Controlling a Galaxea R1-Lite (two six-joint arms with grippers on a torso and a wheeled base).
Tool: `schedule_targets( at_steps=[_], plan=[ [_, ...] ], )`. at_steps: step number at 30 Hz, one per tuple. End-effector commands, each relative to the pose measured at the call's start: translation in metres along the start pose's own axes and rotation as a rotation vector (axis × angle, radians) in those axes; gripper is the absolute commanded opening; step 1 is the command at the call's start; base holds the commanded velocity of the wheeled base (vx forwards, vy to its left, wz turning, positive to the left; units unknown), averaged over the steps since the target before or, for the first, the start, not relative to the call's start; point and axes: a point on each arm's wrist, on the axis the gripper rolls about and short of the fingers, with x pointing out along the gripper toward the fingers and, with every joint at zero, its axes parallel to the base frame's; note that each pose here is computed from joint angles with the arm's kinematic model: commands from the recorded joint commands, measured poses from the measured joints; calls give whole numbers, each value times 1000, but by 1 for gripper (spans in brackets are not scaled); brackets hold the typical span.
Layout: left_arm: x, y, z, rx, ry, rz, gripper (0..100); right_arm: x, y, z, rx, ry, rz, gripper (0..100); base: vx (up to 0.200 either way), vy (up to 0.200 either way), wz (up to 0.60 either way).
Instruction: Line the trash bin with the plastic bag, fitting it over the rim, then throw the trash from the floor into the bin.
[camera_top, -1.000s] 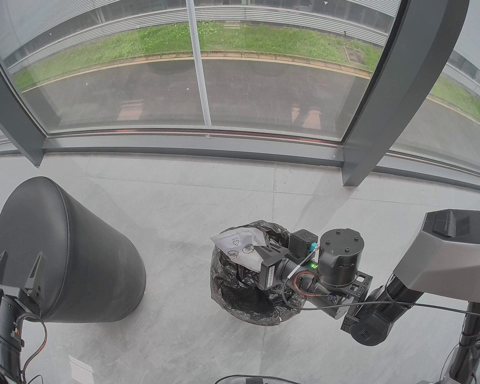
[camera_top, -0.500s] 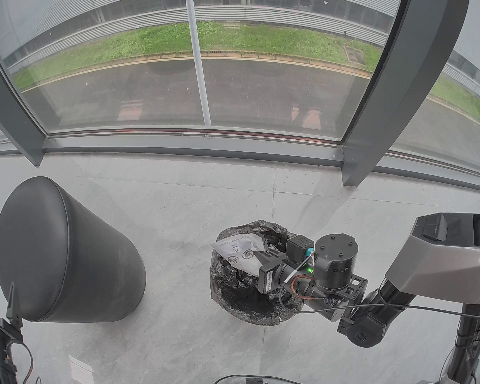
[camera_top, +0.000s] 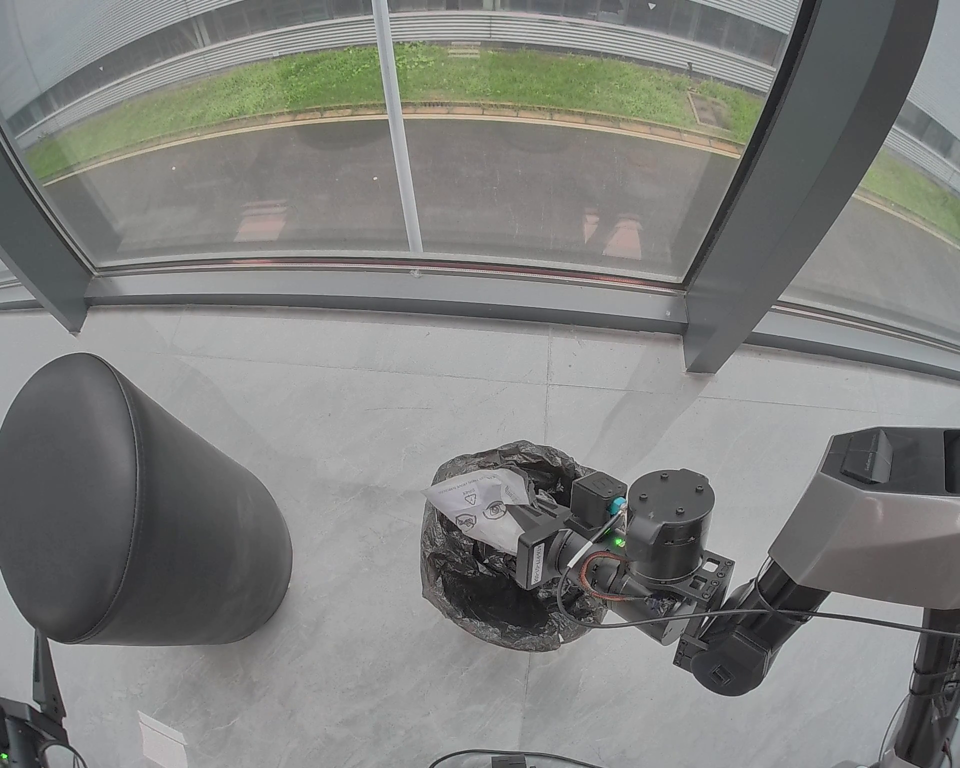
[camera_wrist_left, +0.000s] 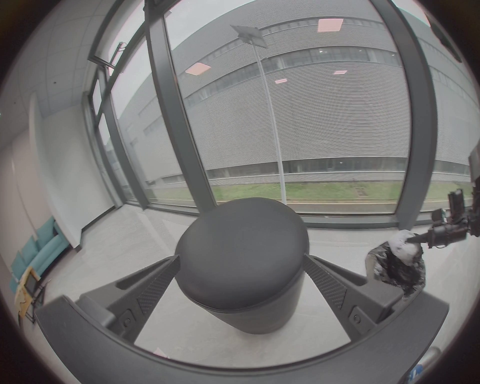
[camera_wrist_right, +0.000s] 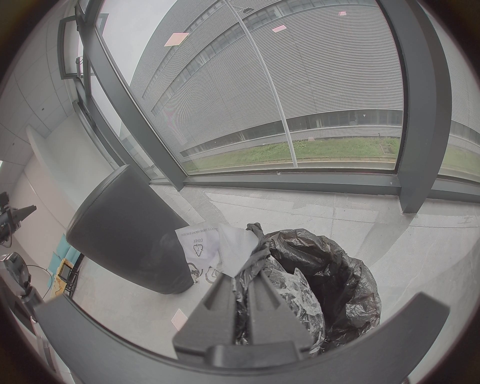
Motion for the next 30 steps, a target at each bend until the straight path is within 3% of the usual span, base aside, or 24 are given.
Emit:
schedule_targets(
  at_steps=[1, 10, 11, 13, 19, 20, 24, 27, 30],
  plan=[
    [-7, -1, -11, -5, -18, -107, 100, 0, 0, 0, 0, 0, 0, 0, 0, 0, 0],
    [-8, -6, -17, 5, 25, -332, 100, 1, -1, -3, -4, 9, -2, 0, 0, 0, 0],
    [-8, -7, -17, -7, 25, -403, 100, 2, -2, -6, -10, 15, -5, 0, 0, 0, 0],
    [-9, -8, -17, -29, 39, -443, 100, 3, -2, -7, -14, 18, -5, 0, 0, 0, 0],
    [-10, -8, -17, -94, 68, -441, 100, 4, -2, -8, -19, 19, -5, 0, 0, 0, 0],
    [-9, -8, -17, -97, 67, -432, 100, 4, -2, -9, -25, 22, -6, 100, 0, 0, 0],
    [-9, -6, -17, -90, 68, -372, 100, 6, -4, -11, -27, 20, -10, 100, 0, 0, 0],
    [-8, -4, -18, -89, 60, -260, 100, 6, -4, -8, -24, -16, -7, 100, 0, 0, 0],
    [-7, -4, -18, -106, 59, -232, 100, 6, -4, -8, -25, -16, -7, 100, 0, 0, 0]
  ],
)
